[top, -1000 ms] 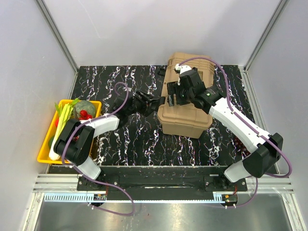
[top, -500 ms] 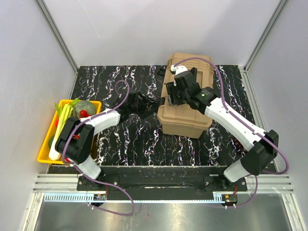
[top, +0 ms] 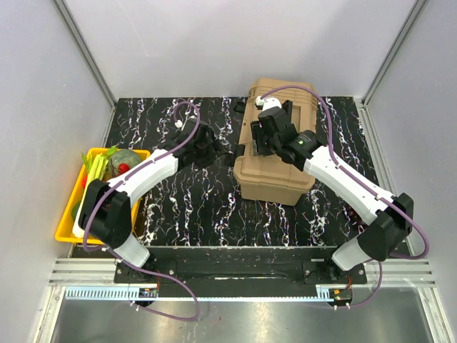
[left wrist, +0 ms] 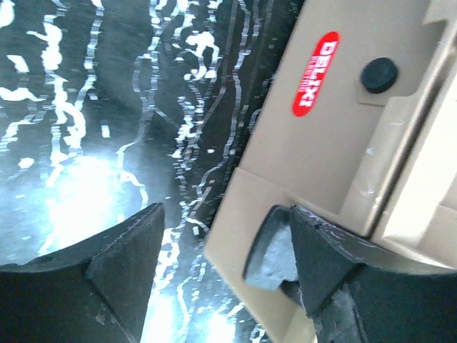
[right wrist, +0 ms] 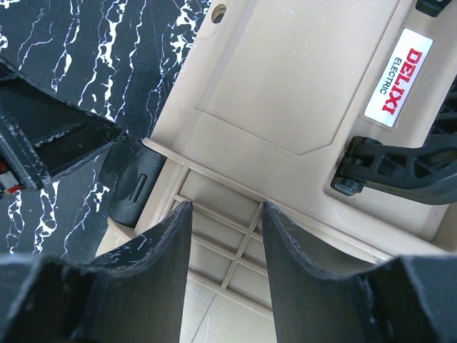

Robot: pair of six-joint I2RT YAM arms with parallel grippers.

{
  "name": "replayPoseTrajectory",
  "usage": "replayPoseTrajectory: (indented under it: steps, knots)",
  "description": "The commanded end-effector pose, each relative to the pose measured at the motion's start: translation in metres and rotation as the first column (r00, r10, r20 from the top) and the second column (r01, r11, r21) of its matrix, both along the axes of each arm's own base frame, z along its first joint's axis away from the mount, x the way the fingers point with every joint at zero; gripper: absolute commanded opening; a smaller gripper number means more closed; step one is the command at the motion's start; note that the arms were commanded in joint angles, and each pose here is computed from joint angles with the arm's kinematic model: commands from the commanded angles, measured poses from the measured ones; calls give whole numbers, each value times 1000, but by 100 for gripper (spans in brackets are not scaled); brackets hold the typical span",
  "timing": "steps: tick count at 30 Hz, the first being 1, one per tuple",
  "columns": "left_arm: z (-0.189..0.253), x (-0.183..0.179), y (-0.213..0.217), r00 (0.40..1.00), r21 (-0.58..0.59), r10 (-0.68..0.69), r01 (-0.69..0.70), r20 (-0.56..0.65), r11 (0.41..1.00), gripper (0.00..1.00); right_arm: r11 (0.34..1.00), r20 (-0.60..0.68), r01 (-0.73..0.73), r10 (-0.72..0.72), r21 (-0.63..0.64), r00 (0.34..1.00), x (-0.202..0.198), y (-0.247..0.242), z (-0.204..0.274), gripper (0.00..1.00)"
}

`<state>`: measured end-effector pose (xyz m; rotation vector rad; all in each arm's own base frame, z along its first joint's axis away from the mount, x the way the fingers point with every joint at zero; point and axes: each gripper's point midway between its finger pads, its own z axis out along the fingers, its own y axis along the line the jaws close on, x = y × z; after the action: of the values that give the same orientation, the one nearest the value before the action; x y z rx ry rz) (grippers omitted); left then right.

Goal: Pack the tool kit

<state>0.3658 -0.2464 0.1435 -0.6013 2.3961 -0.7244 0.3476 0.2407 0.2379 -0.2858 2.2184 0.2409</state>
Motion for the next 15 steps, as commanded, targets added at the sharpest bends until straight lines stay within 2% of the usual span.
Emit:
replayPoseTrajectory:
  steps: [1,6,15]
  knots:
    - [6,-17,41,999,234,-35,36,-8,972,72,997,-194,1,-17,-83,981,-31,-9,-55,49]
    - [7,-22,37,993,254,-120,119,-12,960,57,996,-195,11,-29,-90,980,-33,-14,-56,48]
    - [20,3,14,961,288,-275,253,38,923,46,995,-233,-5,-19,-101,972,-42,-16,-69,47]
